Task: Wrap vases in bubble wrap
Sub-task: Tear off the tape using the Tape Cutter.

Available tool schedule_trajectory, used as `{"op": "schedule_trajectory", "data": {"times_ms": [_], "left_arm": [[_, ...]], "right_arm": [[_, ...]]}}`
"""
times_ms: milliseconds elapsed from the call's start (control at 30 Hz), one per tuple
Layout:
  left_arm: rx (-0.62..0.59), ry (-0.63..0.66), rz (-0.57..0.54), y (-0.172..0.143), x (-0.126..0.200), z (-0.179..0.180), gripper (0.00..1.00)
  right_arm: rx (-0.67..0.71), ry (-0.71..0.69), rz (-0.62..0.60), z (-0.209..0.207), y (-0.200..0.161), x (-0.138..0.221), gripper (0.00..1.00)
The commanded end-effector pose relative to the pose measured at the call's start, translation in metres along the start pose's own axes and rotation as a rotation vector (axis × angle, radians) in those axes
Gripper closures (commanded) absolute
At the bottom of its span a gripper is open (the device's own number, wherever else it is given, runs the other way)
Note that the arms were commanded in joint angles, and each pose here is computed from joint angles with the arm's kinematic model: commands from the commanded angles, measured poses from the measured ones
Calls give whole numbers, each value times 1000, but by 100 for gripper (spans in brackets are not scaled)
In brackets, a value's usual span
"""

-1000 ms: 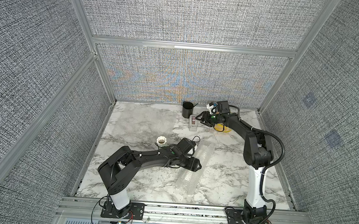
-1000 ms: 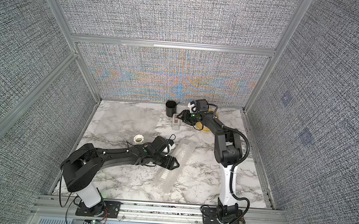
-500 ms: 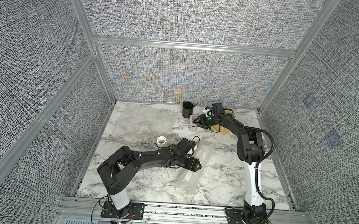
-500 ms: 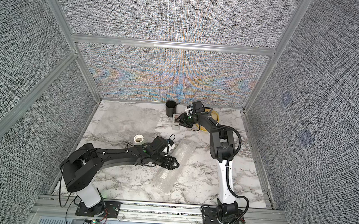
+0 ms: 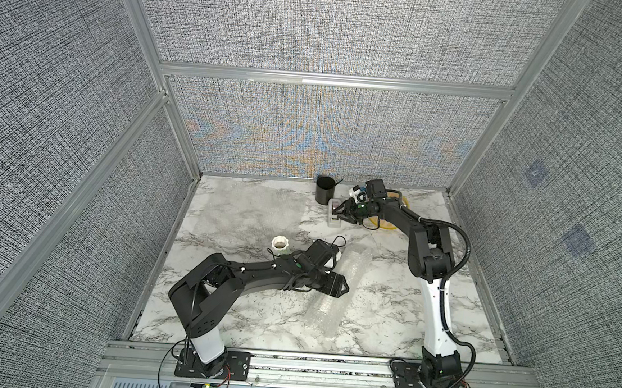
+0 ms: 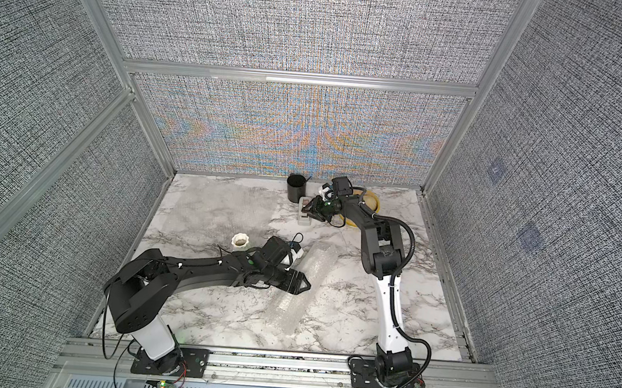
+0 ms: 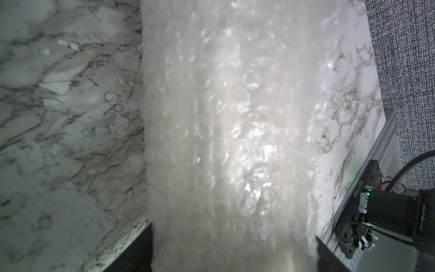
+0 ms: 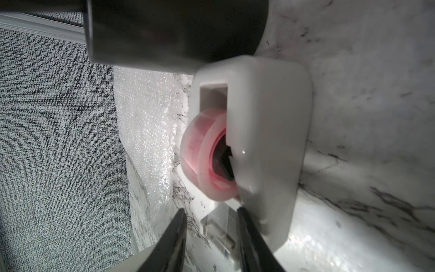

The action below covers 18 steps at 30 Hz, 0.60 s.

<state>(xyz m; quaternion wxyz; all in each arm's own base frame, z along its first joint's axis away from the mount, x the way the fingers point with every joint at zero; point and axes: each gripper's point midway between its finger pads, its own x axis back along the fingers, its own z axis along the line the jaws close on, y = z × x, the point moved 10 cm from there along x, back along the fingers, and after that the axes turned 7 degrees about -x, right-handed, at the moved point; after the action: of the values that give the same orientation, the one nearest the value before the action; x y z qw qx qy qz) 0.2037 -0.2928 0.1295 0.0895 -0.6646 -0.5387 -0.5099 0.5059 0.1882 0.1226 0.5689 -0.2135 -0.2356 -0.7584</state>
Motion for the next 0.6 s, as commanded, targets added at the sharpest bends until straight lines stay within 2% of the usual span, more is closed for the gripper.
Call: {"op": "schedule_trajectory", "data": {"times_ms": [0,567], "left_arm": [[49,172,144,-28,-3,22,39],[49,177,137,-27,-3,22,39]], "right_arm": [[-41,-11,26,-10,-6,-7,64],[-82,56,37,-17,-12,-10,76]]}}
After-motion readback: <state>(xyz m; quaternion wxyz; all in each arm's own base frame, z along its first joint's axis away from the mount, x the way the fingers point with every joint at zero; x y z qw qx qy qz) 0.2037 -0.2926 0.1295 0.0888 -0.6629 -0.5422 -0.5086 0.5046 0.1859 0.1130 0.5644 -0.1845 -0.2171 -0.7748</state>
